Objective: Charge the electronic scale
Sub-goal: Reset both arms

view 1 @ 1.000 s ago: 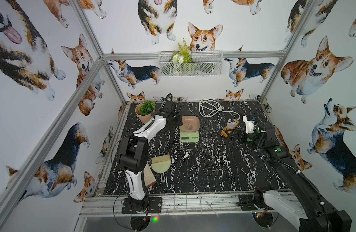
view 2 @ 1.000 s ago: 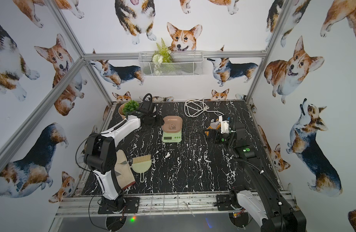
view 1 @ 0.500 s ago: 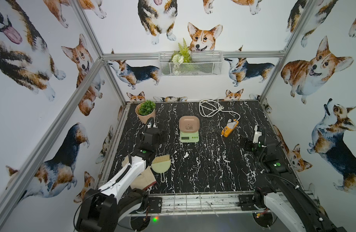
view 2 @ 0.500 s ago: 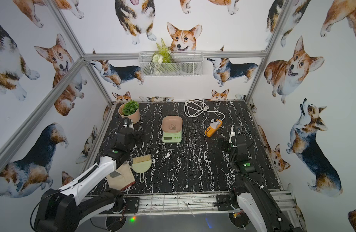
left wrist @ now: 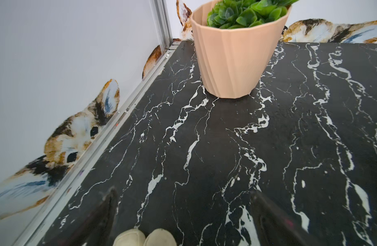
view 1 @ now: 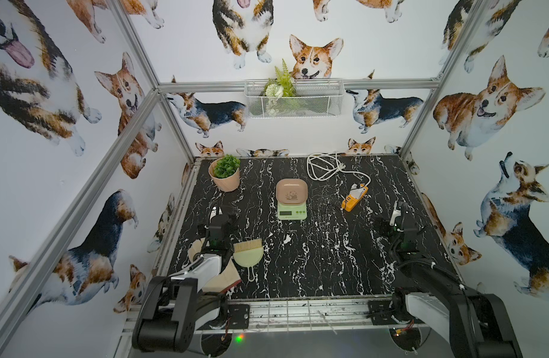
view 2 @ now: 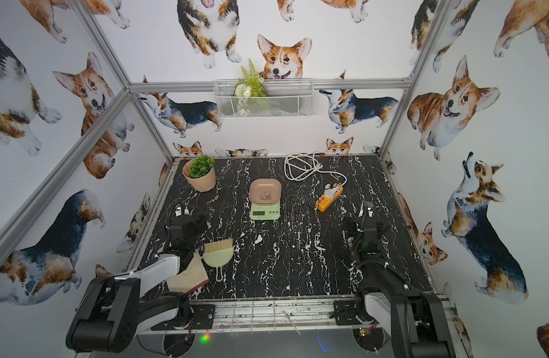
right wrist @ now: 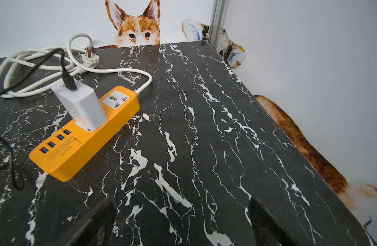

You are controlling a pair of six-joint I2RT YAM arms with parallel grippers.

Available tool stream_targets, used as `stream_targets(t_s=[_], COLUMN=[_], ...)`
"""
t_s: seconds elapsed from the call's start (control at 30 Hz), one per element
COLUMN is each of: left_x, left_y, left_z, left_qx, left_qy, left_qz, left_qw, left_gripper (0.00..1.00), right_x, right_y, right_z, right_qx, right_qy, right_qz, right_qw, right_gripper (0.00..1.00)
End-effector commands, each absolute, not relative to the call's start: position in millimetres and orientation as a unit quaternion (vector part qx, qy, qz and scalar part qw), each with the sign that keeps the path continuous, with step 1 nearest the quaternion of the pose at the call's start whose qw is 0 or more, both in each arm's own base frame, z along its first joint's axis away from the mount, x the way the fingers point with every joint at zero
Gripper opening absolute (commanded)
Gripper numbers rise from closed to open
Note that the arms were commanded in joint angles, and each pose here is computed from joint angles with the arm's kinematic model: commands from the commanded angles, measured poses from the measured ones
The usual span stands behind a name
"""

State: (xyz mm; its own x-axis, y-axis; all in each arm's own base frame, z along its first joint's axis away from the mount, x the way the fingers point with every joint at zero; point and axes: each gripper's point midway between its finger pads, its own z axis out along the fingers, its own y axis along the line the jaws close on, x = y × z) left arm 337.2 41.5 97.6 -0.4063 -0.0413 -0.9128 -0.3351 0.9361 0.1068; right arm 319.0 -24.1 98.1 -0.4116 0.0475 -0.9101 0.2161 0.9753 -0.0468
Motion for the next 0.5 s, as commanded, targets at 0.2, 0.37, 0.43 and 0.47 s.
stream_targets(t_s=[0.2, 0.37, 0.43, 0.47], left_x=[380, 388, 392, 396], left_y=[15, 8, 6, 8], left_z=[105, 97, 93, 92], left_qx=[-0.06, -0.04, -0.039, -0.038], left_qy=[0.788, 0.796, 0.808, 0.811], left_qz=[0.076, 0.074, 0.072, 0.079], left_qw=[0.608, 0.6, 0.584, 0.578], left_gripper=[1.0, 1.0, 1.0, 1.0], right_x=[362, 368, 372, 373], right_y=[-2, 8, 4, -4], right_z=[106, 91, 93, 93], right_qx=[0.034, 0.007, 0.016, 0.035], right_qy=[0.805, 0.824, 0.813, 0.811], right_qz=[-0.034, -0.016, -0.019, -0.033], right_qw=[0.591, 0.566, 0.581, 0.583], right_gripper=[1.0, 1.0, 1.0, 1.0])
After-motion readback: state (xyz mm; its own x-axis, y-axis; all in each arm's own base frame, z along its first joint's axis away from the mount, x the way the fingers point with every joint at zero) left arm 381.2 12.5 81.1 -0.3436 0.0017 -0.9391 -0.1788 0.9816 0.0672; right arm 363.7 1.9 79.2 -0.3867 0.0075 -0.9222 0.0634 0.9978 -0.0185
